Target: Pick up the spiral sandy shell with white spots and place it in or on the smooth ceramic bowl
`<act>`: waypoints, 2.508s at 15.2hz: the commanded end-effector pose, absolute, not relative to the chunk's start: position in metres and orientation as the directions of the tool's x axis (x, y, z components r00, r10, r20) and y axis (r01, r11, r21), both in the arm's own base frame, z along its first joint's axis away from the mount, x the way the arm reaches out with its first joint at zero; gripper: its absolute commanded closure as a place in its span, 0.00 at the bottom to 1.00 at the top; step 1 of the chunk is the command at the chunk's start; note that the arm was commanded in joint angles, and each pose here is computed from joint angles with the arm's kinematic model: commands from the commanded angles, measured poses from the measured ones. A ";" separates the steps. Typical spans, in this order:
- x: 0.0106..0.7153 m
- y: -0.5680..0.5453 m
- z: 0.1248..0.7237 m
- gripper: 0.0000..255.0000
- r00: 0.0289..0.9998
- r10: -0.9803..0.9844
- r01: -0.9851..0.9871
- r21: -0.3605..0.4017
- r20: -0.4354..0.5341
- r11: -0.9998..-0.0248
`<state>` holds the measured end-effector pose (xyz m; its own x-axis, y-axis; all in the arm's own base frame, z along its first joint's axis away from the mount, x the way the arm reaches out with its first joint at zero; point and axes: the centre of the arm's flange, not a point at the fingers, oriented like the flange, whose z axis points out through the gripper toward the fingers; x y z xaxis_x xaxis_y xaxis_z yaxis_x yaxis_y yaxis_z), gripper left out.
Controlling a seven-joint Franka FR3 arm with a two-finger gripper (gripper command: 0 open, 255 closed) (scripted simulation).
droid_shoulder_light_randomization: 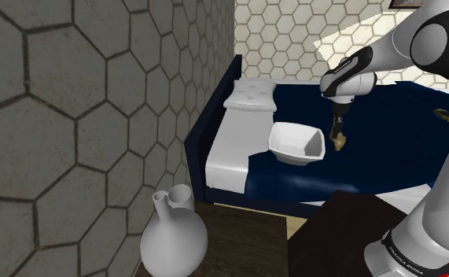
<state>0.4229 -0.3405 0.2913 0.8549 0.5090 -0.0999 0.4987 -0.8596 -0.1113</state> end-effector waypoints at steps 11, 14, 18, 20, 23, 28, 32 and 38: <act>0.423 -0.341 0.355 1.00 0.855 0.509 0.499 -0.111 -0.100 -0.860; 0.423 -0.341 0.371 1.00 0.855 0.509 0.499 -0.111 -0.100 -0.860; 0.423 -0.341 0.392 1.00 0.855 0.509 0.499 -0.111 -0.100 -0.860; 0.423 -0.341 0.403 1.00 0.855 0.509 0.499 -0.111 -0.100 -0.860; 0.423 -0.341 0.419 1.00 0.855 0.509 0.499 -0.111 -0.100 -0.860; 0.448 -0.294 0.423 1.00 0.855 0.509 0.499 -0.111 -0.100 -0.860; 0.473 -0.248 0.427 1.00 0.855 0.509 0.499 -0.111 -0.100 -0.860; 0.510 -0.178 0.432 1.00 0.855 0.509 0.499 -0.111 -0.100 -0.860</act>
